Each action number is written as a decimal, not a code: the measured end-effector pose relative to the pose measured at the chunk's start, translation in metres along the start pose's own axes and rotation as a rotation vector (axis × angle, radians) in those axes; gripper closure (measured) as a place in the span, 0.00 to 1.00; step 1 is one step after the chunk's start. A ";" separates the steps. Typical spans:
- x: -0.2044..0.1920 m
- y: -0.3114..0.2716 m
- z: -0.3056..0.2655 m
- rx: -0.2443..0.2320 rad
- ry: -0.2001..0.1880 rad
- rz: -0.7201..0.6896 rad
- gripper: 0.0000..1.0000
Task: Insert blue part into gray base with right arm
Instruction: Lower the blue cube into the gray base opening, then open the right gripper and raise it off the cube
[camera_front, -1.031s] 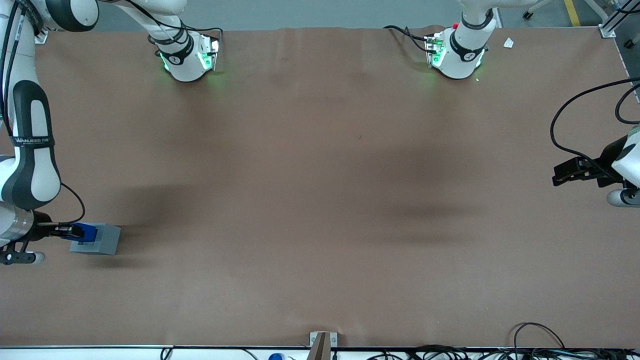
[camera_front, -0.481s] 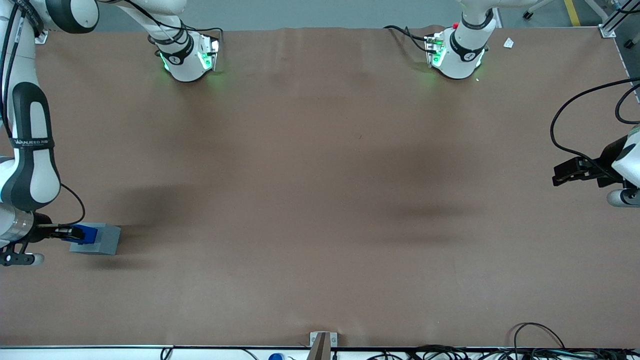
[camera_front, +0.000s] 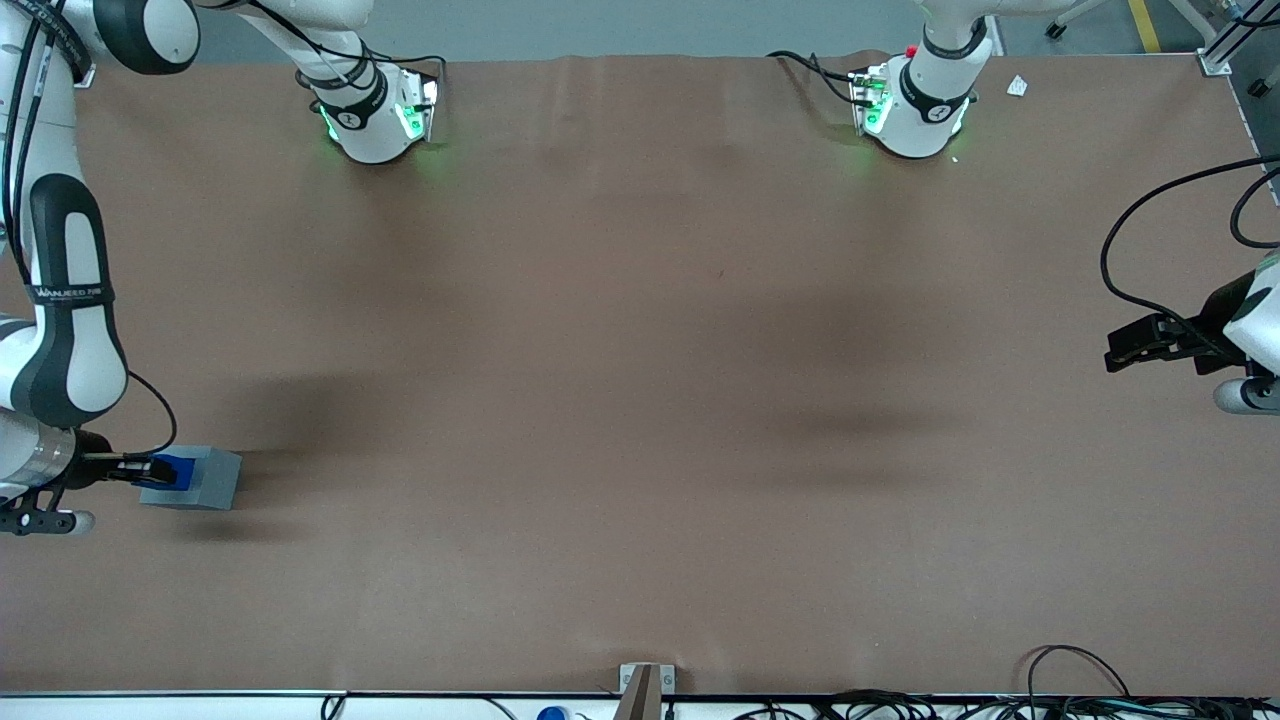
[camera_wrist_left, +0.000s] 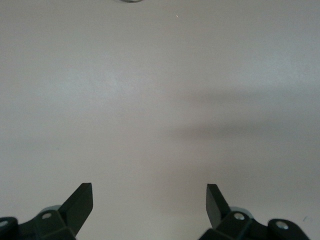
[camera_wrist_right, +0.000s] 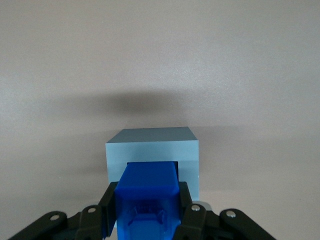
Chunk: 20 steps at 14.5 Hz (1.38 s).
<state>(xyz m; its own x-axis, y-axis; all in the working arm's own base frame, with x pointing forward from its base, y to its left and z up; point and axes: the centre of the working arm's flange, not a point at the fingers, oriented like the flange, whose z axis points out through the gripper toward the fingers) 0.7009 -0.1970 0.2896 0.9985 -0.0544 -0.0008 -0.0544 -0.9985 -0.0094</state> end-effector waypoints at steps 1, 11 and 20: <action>0.000 0.000 0.000 0.000 0.000 0.001 0.49; 0.003 -0.002 0.002 0.006 0.013 0.003 0.00; -0.026 -0.021 -0.161 0.081 -0.001 0.038 0.00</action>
<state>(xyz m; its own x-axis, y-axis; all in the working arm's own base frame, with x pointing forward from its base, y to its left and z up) 0.6759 -0.1762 0.4505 0.9957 -0.0922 -0.0037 -0.0922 -0.9916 -0.0906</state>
